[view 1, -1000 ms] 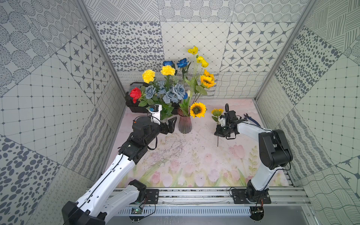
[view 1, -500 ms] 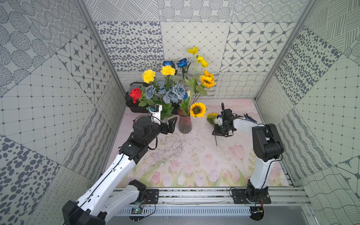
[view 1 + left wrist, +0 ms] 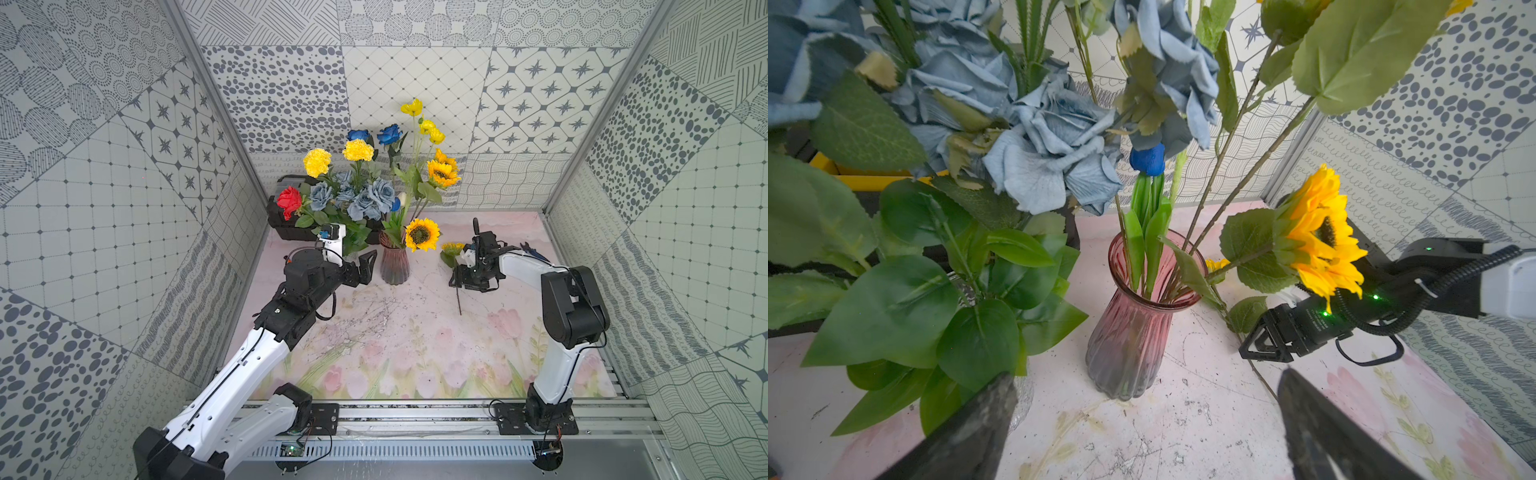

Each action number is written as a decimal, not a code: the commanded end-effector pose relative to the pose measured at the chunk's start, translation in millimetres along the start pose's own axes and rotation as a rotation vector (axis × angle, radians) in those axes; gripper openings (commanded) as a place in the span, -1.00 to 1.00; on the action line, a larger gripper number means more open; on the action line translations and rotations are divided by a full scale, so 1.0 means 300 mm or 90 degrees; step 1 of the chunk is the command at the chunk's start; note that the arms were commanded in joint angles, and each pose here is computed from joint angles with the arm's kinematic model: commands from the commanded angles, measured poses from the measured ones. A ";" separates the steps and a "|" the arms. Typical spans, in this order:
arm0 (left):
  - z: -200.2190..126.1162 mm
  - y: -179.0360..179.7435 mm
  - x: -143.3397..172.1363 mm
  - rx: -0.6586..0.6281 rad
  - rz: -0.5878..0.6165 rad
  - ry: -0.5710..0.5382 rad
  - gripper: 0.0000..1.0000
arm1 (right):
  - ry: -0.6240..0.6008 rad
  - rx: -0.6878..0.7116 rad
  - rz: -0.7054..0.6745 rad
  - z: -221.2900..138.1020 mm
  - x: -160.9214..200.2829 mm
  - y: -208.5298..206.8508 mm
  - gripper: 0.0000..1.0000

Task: Pick out yellow flowers from the vase
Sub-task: Place the flower at the center of the board, then pick up the flower from the vase.

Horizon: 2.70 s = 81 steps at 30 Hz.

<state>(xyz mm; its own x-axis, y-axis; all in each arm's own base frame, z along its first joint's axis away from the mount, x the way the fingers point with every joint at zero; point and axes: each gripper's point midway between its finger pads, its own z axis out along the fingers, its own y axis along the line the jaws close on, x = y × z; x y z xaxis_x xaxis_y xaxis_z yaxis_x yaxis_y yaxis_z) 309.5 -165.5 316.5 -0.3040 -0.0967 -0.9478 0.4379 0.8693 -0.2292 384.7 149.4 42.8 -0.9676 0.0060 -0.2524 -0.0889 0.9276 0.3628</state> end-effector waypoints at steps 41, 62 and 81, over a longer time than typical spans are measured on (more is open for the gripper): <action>0.381 -0.182 0.030 0.114 0.187 -0.154 0.93 | -0.173 -0.054 0.000 -0.254 -0.031 0.058 0.96; 0.513 -0.209 0.024 0.124 0.194 -0.214 0.24 | -0.148 -0.070 0.008 -0.232 -0.024 0.051 0.96; 0.536 -0.217 0.065 0.140 0.198 -0.193 -0.19 | -0.149 -0.066 0.015 -0.228 -0.030 0.038 0.96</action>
<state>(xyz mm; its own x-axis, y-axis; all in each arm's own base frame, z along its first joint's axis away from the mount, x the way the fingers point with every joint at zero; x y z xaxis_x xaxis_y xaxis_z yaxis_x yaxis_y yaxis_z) 413.4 -296.4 267.7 0.0828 0.0155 -0.9964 0.6271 0.7763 0.0642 369.8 135.3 112.0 -0.8922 0.1128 -0.4374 -0.1097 0.8852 0.4521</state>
